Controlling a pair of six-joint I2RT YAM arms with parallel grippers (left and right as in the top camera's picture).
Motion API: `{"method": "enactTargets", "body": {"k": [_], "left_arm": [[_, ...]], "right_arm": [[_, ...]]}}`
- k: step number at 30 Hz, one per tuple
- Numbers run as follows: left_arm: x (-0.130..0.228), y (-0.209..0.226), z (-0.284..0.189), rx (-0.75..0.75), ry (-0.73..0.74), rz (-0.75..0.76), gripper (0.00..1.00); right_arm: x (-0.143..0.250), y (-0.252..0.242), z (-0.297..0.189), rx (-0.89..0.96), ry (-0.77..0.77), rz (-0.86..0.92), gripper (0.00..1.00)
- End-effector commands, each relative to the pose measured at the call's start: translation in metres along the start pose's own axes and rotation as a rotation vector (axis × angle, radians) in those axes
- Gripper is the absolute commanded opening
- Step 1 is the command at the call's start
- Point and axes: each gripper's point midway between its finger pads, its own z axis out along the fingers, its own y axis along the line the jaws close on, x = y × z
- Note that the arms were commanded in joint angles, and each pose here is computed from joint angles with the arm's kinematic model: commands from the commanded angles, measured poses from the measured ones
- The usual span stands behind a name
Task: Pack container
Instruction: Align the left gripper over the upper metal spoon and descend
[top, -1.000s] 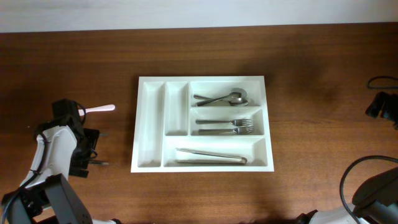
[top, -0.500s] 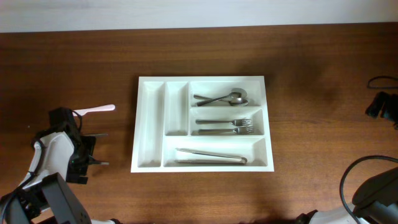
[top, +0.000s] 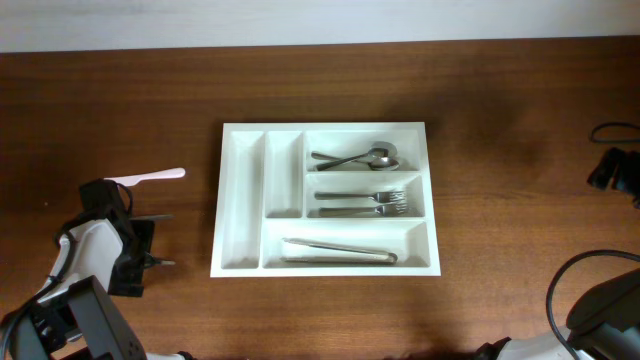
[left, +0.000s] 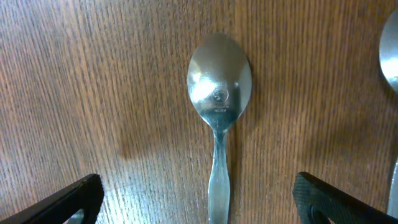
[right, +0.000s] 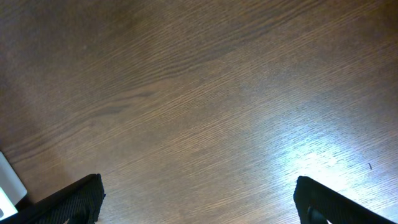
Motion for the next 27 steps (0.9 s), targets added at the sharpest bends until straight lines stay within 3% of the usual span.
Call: {"method": "enactTargets", "body": {"k": [1, 14, 27], "left_arm": [[0.003, 0.006, 0.006, -0.018, 0.013, 0.005, 0.99], [0.004, 0.006, 0.006, -0.016, 0.018, -0.091, 0.99], [0.001, 0.017, 0.012, 0.013, 0.138, -0.159, 0.99]], "right_arm": [[0.001, -0.002, 0.003, 0.003, 0.011, 0.011, 0.99], [0.001, -0.002, 0.003, 0.003, 0.011, 0.011, 0.99], [0.001, -0.002, 0.003, 0.003, 0.011, 0.011, 0.99]]}}
